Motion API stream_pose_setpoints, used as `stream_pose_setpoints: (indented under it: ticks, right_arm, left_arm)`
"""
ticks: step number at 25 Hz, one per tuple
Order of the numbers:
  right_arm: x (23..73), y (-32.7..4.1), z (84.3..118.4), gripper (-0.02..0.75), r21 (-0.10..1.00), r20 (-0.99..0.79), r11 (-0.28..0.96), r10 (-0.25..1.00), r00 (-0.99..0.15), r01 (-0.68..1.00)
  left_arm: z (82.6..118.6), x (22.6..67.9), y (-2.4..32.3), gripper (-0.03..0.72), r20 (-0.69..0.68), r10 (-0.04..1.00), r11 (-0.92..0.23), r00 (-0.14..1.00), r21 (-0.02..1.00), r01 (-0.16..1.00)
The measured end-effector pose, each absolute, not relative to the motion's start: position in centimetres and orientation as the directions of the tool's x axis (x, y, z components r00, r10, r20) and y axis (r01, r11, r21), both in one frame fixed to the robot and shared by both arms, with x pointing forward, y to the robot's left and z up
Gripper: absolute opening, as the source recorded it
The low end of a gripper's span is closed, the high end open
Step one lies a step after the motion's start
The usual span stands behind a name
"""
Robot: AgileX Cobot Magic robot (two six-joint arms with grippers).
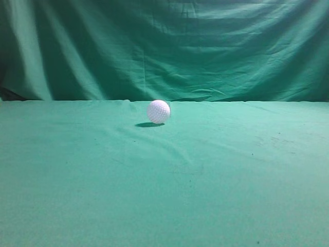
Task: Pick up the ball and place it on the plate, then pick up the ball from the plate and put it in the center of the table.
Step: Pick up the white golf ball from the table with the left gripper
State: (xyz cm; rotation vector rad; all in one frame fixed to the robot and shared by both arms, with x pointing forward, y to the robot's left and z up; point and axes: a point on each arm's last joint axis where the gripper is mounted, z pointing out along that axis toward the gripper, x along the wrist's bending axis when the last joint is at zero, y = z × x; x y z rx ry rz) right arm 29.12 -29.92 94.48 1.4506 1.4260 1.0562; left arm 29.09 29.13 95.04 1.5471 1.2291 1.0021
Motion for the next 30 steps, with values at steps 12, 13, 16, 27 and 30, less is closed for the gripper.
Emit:
stream_pose_setpoints:
  ticks: [12, 13, 16, 27, 30]
  right_arm:
    - [29.1, -29.9, 94.5, 0.067, 0.951, 0.017, -0.018, 1.000, 0.005, 0.308]
    - [29.1, -29.9, 94.5, 0.067, 0.951, 0.017, -0.018, 1.000, 0.005, 0.308]
    - [29.1, -29.9, 94.5, 0.067, 0.951, 0.017, -0.018, 1.000, 0.005, 0.308]
    - [29.1, -29.9, 94.5, 0.067, 0.951, 0.017, -0.018, 1.000, 0.005, 0.308]
    - [29.1, -29.9, 94.5, 0.067, 0.951, 0.017, -0.018, 1.000, 0.005, 0.308]
  left_arm:
    - [95.0, 29.1, 29.1, 0.000, 0.062, 0.982, -0.108, 0.180, 0.960, 0.259]
    - [95.0, 29.1, 29.1, 0.000, 0.062, 0.982, -0.108, 0.180, 0.960, 0.259]
    - [95.0, 29.1, 29.1, 0.000, 0.062, 0.982, -0.108, 0.180, 0.960, 0.259]
    - [95.2, 29.2, 29.1, 0.000, 0.052, 0.983, -0.092, 0.174, 0.968, 0.232]
    - [96.7, 29.4, 29.1, 0.000, -0.066, 0.986, 0.053, 0.154, 0.995, 0.087]
